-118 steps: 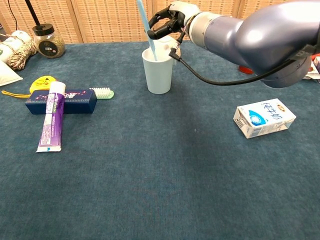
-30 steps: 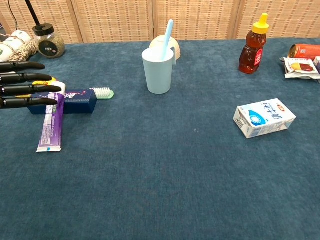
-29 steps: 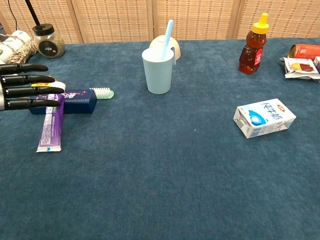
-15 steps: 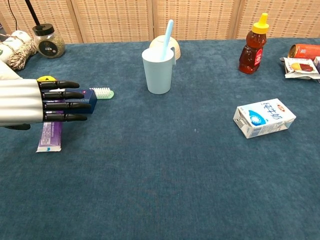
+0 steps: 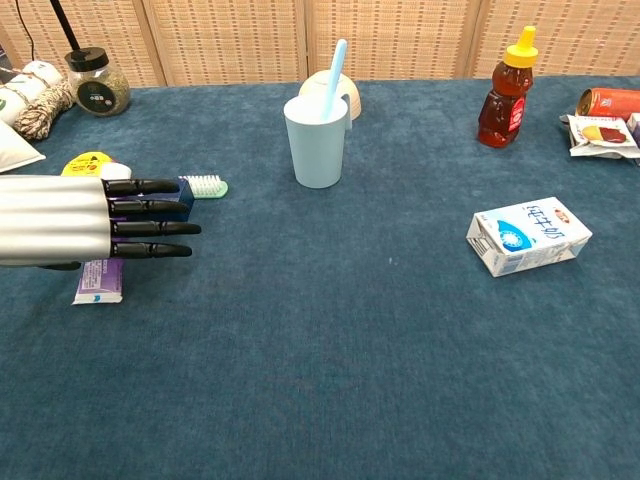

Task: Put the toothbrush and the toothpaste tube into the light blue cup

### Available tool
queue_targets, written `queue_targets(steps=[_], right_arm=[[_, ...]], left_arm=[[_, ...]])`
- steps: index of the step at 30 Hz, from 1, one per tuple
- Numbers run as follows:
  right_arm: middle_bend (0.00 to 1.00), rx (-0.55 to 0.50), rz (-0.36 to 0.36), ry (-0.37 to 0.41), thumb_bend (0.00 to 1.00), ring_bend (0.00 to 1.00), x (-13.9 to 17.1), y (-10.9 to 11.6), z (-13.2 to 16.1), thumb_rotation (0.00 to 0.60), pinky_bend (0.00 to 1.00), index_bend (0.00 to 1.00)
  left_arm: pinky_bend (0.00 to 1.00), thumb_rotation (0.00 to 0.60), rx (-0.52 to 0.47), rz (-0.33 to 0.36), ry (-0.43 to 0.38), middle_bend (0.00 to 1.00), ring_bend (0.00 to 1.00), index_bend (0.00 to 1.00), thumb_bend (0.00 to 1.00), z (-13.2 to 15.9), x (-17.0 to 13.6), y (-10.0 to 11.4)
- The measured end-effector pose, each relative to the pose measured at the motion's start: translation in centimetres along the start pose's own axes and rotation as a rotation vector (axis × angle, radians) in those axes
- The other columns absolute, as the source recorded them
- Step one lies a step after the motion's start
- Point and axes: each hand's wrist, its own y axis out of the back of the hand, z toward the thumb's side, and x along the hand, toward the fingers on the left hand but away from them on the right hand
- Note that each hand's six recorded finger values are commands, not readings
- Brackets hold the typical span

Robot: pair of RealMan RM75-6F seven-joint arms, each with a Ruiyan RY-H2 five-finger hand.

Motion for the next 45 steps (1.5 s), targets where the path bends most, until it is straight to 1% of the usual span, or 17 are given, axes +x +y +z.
queue_targets(steps=[2,3,5,8,14,19,22,28,31,34,39,40,43,45], right_arm=[[0.0,-0.001,-0.001,-0.001,0.12,0.0,0.0,0.0,-0.1,0.6,0.0,0.0],[0.0,-0.001,-0.002,-0.002,0.12,0.0,0.0,0.0,-0.1,0.6,0.0,0.0],[0.0,0.005,-0.004,-0.006,0.12,0.0,-0.1,0.1,-0.2,0.6,0.0,0.0],[0.0,0.005,-0.006,-0.011,0.12,0.0,-0.1,0.0,-0.2,0.6,0.0,0.0],[0.0,-0.003,-0.012,-0.013,0.12,0.0,-0.1,0.1,-0.2,0.6,0.0,0.0],[0.0,-0.013,-0.008,-0.011,0.12,0.0,-0.1,0.0,-0.1,0.6,0.0,0.0],[0.0,-0.015,-0.005,-0.01,0.12,0.0,-0.1,-0.1,0.0,0.6,0.0,0.0],[0.0,-0.019,0.001,-0.008,0.12,0.0,0.0,-0.2,0.0,0.6,0.0,0.0],[0.0,-0.021,0.001,-0.007,0.12,0.0,0.0,-0.2,0.1,0.6,0.0,0.0],[0.0,-0.023,0.004,-0.008,0.12,0.0,0.0,-0.3,0.1,0.6,0.0,0.0],[0.0,-0.022,0.014,-0.004,0.12,0.0,0.0,-0.6,0.2,0.6,0.0,0.0],[0.0,-0.022,0.018,-0.001,0.12,0.0,0.0,-0.7,0.3,0.6,0.0,0.0],[0.0,-0.021,0.028,0.002,0.12,0.0,0.0,-1.0,0.5,0.6,0.0,0.0],[0.0,-0.019,0.035,0.002,0.12,0.0,0.0,-1.2,0.5,0.6,0.0,0.0]], left_arm=[[0.22,0.6,0.005,0.005,-0.004,0.11,0.04,0.27,0.19,0.1,0.1,0.0],[0.23,0.6,0.006,0.005,-0.005,0.14,0.06,0.3,0.2,0.1,0.1,-0.1],[0.29,0.6,0.007,0.008,-0.004,0.23,0.14,0.4,0.23,0.1,0.3,-0.2],[0.37,0.6,0.011,0.014,-0.006,0.32,0.22,0.5,0.26,0.3,0.4,-0.2],[0.46,0.6,0.012,0.022,-0.01,0.43,0.32,0.62,0.33,0.6,0.6,-0.3],[0.48,0.6,0.017,0.045,-0.006,0.48,0.36,0.69,0.35,0.7,0.7,0.0],[0.49,0.6,0.013,0.077,0.0,0.51,0.37,0.72,0.35,0.7,0.7,0.5],[0.49,0.6,-0.005,0.134,0.034,0.51,0.38,0.73,0.36,0.1,0.4,1.5],[0.49,0.6,-0.026,0.174,0.071,0.51,0.38,0.73,0.36,-0.7,0.3,2.3],[0.49,0.6,-0.079,0.238,0.137,0.51,0.38,0.73,0.36,-1.8,0.2,3.7],[0.49,0.6,-0.227,0.365,0.271,0.51,0.38,0.73,0.36,-4.2,0.0,6.2],[0.49,0.6,-0.266,0.389,0.296,0.51,0.38,0.73,0.36,-4.6,0.0,6.6],[0.49,0.6,-0.43,0.48,0.374,0.51,0.38,0.73,0.36,-6.1,0.2,8.3],[0.49,0.6,-0.559,0.55,0.425,0.5,0.38,0.73,0.36,-7.1,0.5,9.6]])
